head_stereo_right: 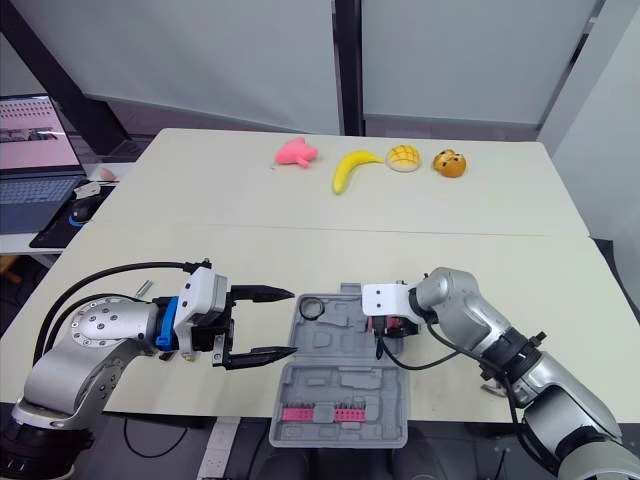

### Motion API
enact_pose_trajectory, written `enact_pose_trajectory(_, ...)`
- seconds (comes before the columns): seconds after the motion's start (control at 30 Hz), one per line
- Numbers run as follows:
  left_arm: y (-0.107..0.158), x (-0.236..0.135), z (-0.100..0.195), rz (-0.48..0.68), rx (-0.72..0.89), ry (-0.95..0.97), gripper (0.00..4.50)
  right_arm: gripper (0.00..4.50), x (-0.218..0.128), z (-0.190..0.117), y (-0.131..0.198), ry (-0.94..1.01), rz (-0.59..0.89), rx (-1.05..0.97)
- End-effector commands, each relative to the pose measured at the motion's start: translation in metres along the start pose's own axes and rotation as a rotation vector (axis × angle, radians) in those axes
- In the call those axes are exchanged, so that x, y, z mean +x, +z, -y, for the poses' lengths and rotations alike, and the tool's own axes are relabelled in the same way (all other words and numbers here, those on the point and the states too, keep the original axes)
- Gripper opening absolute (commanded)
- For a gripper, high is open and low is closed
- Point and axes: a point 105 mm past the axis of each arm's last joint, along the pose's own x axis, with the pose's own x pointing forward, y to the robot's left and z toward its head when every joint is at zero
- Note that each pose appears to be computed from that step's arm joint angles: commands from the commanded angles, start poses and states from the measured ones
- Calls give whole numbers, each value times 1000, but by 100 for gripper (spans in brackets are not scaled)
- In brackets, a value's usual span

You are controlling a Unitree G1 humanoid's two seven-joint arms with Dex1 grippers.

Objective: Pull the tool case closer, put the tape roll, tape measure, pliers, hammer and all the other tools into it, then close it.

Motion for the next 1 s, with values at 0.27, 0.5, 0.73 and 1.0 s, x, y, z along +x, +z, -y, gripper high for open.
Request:
enact_pose_trajectory(0.27,5,2,3,5,36,-23,450,387,-5,7,5,-33,15,-32)
enact_pose_trajectory(0.5,7,5,3,10,42,-28,450,447,-24,13,15,-53,48,-62)
enact_pose_trajectory(0.73,10,6,2,12,49,-35,450,447,-50,10,18,-63,86,-48)
enact_pose_trajectory(1.0,13,9,3,21,63,-61,450,447,-68,-6,39,-65,407,42)
